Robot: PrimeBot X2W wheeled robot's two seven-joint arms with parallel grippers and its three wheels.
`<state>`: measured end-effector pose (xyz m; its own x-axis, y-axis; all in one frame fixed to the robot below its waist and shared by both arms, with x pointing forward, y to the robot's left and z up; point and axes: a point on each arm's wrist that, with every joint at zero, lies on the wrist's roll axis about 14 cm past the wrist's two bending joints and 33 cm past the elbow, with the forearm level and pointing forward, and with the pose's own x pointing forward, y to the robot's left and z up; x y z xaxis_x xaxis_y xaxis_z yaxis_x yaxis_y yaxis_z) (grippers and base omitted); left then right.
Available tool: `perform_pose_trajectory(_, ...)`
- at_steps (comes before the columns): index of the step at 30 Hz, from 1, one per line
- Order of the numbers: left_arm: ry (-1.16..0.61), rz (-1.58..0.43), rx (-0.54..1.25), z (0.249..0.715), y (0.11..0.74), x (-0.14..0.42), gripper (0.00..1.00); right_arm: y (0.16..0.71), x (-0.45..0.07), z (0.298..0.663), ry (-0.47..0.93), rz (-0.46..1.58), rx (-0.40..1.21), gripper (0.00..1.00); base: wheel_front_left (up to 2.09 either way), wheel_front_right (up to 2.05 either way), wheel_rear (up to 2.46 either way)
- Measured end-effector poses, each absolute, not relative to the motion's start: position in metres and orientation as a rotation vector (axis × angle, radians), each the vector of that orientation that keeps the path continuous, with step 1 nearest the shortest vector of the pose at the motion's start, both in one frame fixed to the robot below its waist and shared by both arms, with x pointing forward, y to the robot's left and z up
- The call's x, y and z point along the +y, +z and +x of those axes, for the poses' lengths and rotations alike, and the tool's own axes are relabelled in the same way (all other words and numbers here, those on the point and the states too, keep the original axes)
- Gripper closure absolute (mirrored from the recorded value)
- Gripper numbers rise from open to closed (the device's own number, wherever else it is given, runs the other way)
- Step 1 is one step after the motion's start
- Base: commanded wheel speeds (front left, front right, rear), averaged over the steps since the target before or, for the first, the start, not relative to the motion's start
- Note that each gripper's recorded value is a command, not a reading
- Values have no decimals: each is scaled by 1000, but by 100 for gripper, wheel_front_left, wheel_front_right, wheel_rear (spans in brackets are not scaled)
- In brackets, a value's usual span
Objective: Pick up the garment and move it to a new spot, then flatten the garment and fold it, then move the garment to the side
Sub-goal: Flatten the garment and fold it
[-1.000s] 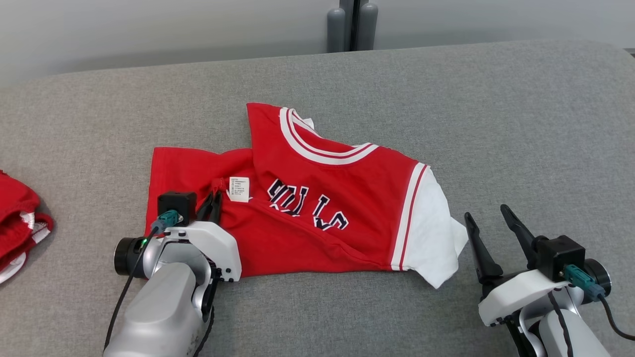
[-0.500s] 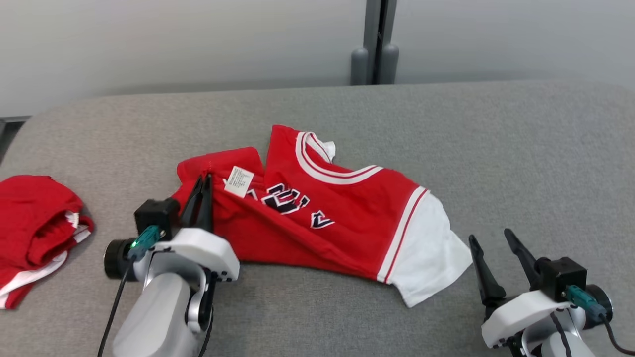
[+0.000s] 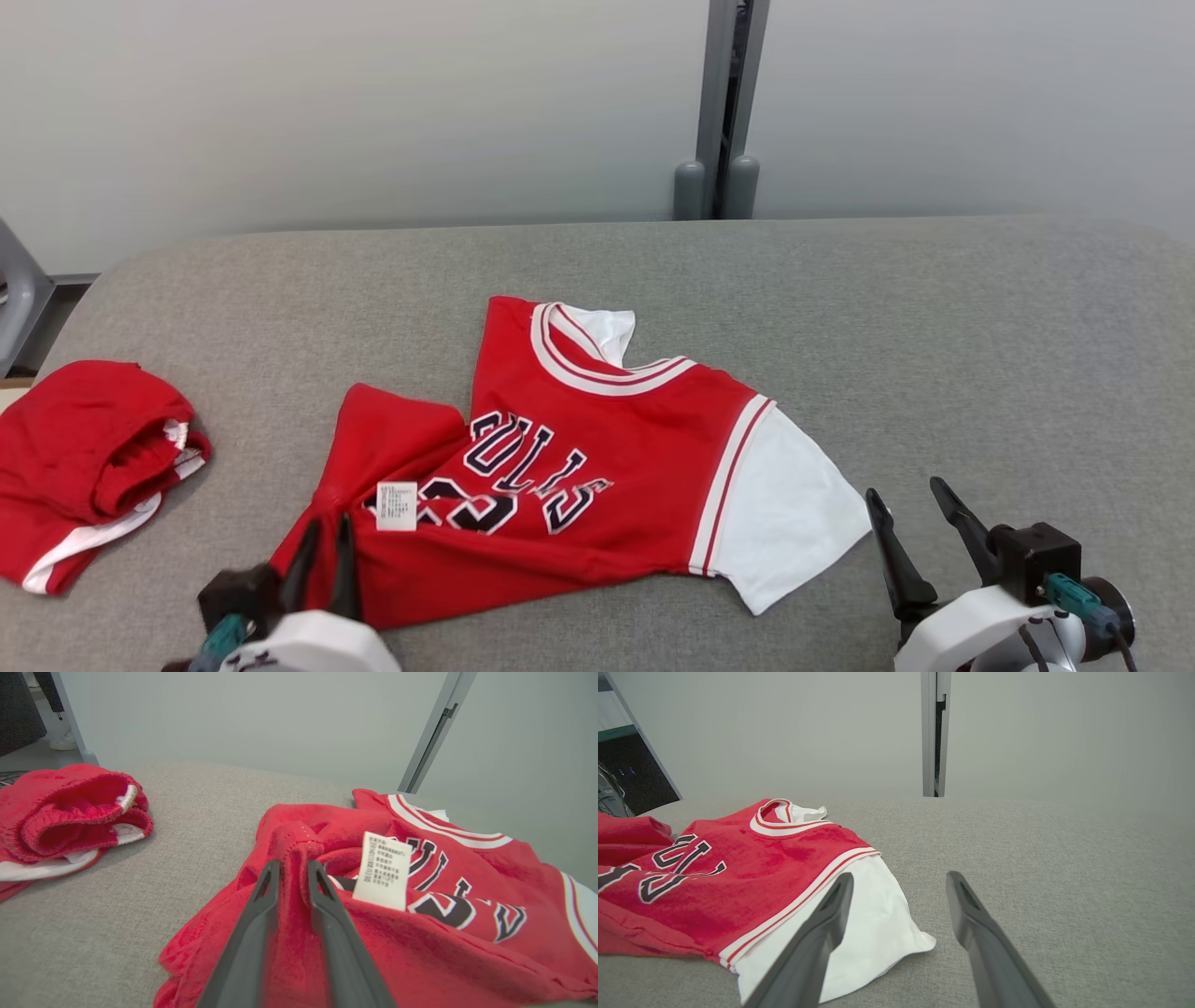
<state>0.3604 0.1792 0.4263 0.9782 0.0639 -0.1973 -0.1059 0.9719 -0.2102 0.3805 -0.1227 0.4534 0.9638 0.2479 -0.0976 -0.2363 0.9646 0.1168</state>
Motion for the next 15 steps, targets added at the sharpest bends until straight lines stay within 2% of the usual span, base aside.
perform_pose_trajectory(5,149,-218,224,343,413,193,0,453,-132,374,220,106,111,0,0,0,0)
perform_pose_trajectory(15,140,-183,143,357,438,194,0,456,-134,371,205,121,100,0,0,0,0)
